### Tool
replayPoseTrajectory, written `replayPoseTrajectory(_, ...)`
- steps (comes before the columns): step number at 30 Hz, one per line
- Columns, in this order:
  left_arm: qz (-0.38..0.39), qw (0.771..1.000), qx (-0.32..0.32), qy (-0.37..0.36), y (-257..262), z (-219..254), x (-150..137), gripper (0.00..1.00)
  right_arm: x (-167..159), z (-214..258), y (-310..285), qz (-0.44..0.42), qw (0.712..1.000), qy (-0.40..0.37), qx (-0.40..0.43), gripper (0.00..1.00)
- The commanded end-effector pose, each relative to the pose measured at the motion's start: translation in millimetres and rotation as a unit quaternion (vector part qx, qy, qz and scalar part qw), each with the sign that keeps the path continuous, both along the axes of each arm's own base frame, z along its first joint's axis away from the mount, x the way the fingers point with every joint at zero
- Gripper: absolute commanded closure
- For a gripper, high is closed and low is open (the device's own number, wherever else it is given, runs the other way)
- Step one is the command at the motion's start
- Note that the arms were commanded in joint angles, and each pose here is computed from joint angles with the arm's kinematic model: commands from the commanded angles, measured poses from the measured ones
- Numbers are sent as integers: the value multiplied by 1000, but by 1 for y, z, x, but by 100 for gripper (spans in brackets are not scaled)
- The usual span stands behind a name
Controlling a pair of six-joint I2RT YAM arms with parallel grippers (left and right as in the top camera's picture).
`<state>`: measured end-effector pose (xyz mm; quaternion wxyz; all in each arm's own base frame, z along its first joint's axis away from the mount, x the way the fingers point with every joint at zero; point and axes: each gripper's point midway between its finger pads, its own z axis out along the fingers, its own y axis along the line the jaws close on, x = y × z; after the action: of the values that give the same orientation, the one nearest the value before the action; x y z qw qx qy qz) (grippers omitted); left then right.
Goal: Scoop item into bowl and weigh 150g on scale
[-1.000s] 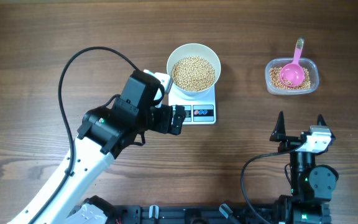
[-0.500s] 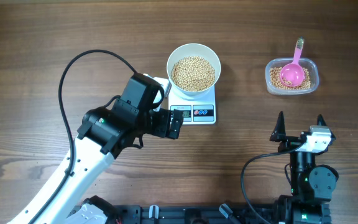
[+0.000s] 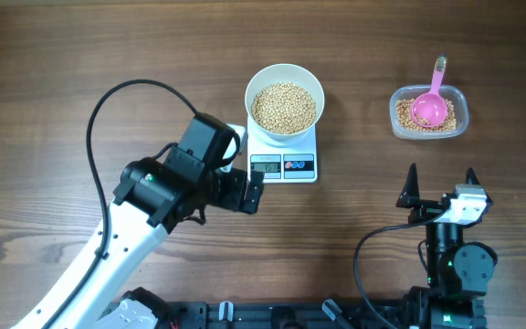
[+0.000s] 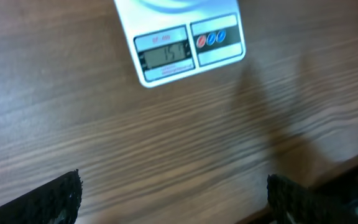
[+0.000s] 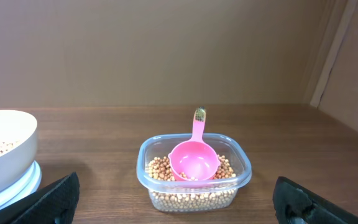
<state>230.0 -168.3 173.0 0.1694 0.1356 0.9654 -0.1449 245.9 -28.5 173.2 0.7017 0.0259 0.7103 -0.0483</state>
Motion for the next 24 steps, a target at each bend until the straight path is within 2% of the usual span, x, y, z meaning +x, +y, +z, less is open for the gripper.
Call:
replayPoseTrajectory(1, -2, 1000, 3, -31, 11, 14, -9, 0, -1, 2, 2, 4, 1000, -6, -10, 0)
replayPoseTrajectory(6, 4, 994, -37, -105, 18, 33, -15, 0, -1, 2, 2, 4, 1000, -6, -9, 0)
replayPoseTrajectory(11, 30, 978, -77, -190, 31, 40, -11, 0, -1, 2, 2, 4, 1000, -6, -10, 0)
replayPoseTrajectory(18, 93, 945, -116, -291, 58, 41, 7, 0, -1, 2, 2, 4, 1000, -6, -9, 0)
replayPoseTrajectory(24, 130, 917, -131, -354, 81, 35, 10, 0, -1, 2, 2, 4, 1000, -6, -10, 0)
